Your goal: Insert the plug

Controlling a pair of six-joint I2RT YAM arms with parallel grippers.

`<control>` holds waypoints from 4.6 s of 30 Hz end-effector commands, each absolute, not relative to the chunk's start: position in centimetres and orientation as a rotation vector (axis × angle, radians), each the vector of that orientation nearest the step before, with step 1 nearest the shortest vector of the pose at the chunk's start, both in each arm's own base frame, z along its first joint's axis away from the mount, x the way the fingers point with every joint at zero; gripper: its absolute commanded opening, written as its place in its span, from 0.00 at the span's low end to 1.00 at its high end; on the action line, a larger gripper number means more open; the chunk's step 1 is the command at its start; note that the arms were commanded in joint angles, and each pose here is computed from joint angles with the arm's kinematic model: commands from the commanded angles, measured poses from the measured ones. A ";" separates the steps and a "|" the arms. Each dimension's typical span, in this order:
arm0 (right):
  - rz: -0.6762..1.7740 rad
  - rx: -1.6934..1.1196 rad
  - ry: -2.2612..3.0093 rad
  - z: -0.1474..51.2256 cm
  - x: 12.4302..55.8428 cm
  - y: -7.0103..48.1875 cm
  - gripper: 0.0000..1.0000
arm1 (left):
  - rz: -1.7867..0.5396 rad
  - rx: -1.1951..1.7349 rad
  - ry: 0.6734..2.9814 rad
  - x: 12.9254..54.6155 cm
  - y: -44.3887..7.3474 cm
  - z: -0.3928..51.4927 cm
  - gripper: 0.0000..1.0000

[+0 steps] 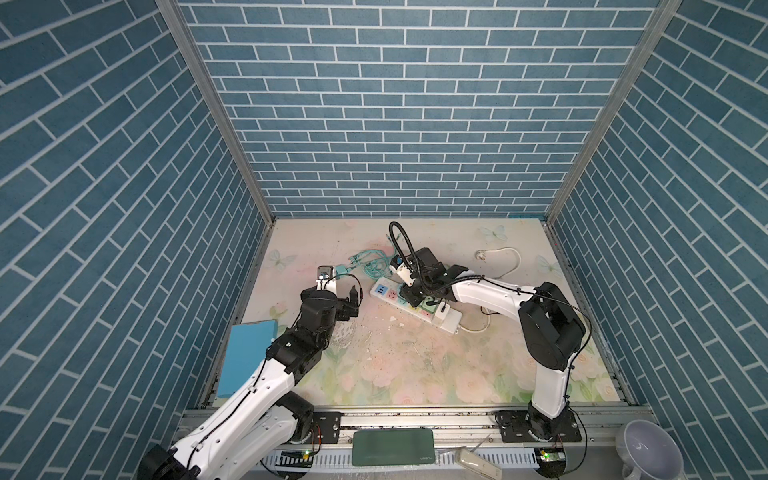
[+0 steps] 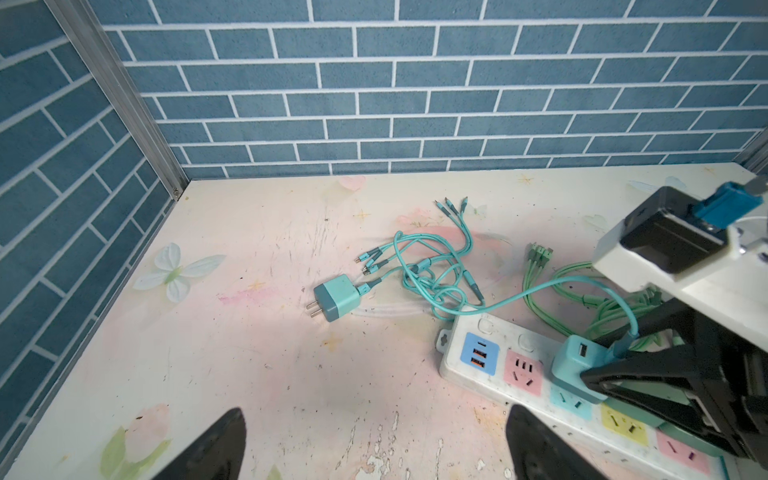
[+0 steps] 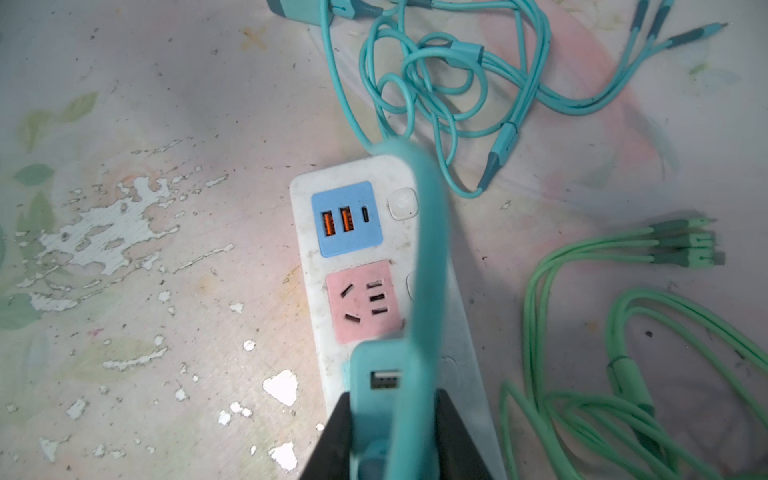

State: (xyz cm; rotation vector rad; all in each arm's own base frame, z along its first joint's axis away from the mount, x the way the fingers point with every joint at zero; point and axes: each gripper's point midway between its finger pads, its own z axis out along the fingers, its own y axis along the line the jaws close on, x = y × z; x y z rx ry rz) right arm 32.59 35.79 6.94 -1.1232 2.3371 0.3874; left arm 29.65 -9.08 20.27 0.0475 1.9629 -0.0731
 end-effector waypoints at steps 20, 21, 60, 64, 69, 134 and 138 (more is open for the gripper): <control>0.088 -0.898 2.867 -7.4 21.6 25.2 0.00 | -0.175 0.115 1.948 31.4 -11.5 22.2 0.97; 0.085 -0.911 2.866 -7.2 21.3 24.8 0.00 | -0.183 0.107 1.941 31.4 -11.6 22.1 0.97; 0.000 -1.054 2.833 3.8 23.5 25.1 0.46 | -0.174 0.147 1.985 32.1 -12.2 18.2 0.96; 0.049 -1.091 2.809 5.5 23.3 25.5 0.47 | -0.174 0.150 1.989 32.1 -12.2 17.9 0.96; 0.080 -1.103 2.773 6.6 23.2 25.5 0.49 | -0.181 0.153 2.000 32.2 -12.4 17.5 0.96; 0.521 -0.401 2.668 16.9 22.2 17.3 0.52 | -0.878 0.982 1.847 27.9 -33.1 11.2 0.92; 0.464 -0.315 2.721 16.5 21.5 16.0 0.52 | -0.943 1.029 1.839 27.6 -34.3 10.5 0.91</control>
